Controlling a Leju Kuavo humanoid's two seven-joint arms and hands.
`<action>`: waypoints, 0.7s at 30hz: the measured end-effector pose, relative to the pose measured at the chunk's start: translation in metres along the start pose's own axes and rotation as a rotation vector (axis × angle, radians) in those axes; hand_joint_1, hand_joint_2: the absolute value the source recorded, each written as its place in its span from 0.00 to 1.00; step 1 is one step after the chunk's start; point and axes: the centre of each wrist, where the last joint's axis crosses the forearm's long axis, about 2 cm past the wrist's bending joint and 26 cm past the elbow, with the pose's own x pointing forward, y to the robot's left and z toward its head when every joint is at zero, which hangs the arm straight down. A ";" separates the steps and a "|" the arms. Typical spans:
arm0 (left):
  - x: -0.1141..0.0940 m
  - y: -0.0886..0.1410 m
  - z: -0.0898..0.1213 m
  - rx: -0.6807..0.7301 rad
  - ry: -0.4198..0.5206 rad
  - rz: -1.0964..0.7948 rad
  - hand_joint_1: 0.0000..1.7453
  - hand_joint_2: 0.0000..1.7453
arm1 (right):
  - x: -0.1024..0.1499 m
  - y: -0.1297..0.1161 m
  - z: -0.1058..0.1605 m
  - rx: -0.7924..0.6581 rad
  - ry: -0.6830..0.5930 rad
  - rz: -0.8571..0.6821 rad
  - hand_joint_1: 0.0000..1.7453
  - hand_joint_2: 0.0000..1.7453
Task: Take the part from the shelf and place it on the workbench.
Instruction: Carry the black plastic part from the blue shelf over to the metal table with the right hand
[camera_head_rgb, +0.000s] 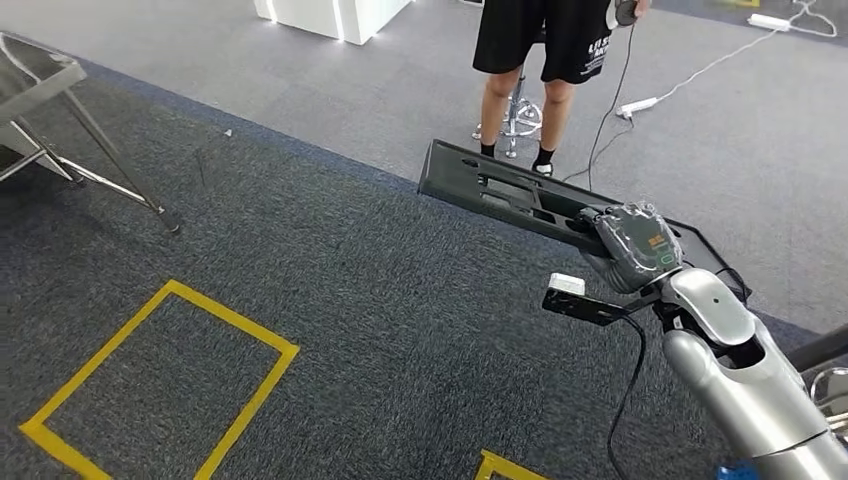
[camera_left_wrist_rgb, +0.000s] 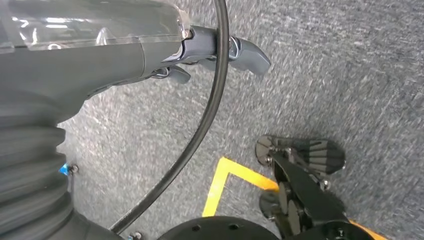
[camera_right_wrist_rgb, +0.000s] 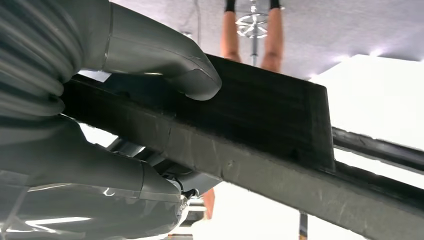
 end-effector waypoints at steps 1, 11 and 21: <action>0.000 0.000 0.000 0.001 0.000 -0.002 0.00 1.00 | 0.000 0.000 -0.001 0.000 0.000 0.000 1.00 1.00; 0.000 0.000 0.000 0.015 -0.005 -0.018 0.00 1.00 | 0.001 -0.003 -0.010 -0.007 0.005 -0.005 1.00 1.00; -0.003 0.006 0.001 0.088 -0.029 -0.020 0.00 1.00 | 0.011 0.016 0.009 -0.009 0.012 -0.003 1.00 1.00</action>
